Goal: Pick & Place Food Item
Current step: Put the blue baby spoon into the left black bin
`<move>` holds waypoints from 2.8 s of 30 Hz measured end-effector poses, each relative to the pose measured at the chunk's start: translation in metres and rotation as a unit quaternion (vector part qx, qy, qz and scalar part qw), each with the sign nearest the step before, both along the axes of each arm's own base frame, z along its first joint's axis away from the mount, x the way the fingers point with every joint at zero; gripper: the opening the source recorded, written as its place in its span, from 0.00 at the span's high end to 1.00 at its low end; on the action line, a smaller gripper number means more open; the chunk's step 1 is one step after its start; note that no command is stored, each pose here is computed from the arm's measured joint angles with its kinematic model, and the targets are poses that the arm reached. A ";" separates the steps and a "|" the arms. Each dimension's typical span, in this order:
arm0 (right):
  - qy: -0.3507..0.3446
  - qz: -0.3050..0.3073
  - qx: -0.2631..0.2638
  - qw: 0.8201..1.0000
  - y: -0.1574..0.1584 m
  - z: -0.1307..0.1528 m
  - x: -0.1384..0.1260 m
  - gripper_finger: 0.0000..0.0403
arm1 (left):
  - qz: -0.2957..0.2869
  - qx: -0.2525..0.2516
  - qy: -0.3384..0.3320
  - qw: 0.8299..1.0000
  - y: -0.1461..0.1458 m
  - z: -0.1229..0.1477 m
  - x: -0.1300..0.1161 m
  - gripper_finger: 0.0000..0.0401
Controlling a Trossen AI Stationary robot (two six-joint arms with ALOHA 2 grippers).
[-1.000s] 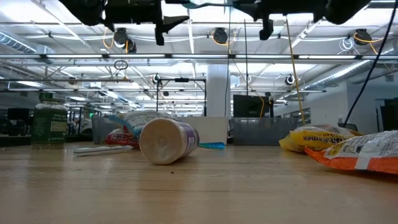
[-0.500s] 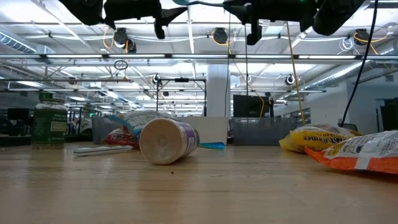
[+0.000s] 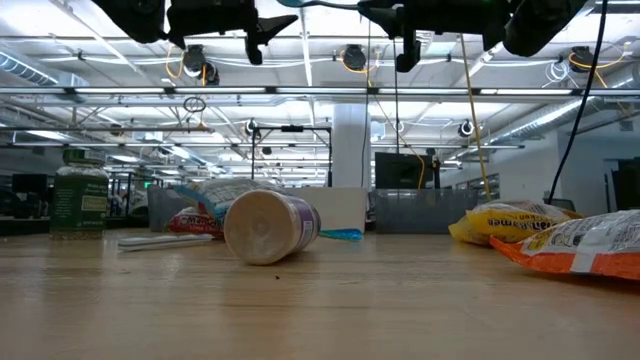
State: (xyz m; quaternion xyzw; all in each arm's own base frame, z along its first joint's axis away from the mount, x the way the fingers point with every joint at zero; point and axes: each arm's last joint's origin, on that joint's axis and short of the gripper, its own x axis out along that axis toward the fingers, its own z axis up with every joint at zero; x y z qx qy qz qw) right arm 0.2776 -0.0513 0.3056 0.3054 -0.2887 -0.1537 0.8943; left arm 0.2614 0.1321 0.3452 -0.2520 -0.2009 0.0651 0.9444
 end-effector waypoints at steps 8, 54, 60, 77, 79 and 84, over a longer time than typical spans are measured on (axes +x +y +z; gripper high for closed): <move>0.001 0.000 -0.001 1.000 0.000 0.000 0.000 0.97 | 0.006 -0.001 0.000 1.000 0.004 0.000 -0.002 0.52; 0.062 0.040 -0.027 0.997 -0.023 0.002 -0.011 0.61 | -0.052 0.017 0.067 0.996 0.005 -0.009 0.000 0.96; 0.101 0.117 -0.016 0.988 -0.047 0.004 -0.028 0.51 | -0.077 0.031 0.194 0.977 0.005 -0.004 0.007 0.97; 0.237 0.169 -0.128 0.948 -0.061 0.065 0.017 0.55 | -0.082 0.078 0.337 0.935 -0.008 0.061 -0.005 0.96; 0.239 0.177 -0.130 0.946 -0.064 0.065 0.024 0.55 | -0.087 0.067 0.346 0.932 -0.009 0.059 -0.006 0.95; 0.242 0.205 -0.126 0.940 -0.069 0.060 0.040 0.54 | -0.107 0.062 0.356 0.926 -0.014 0.052 0.004 0.96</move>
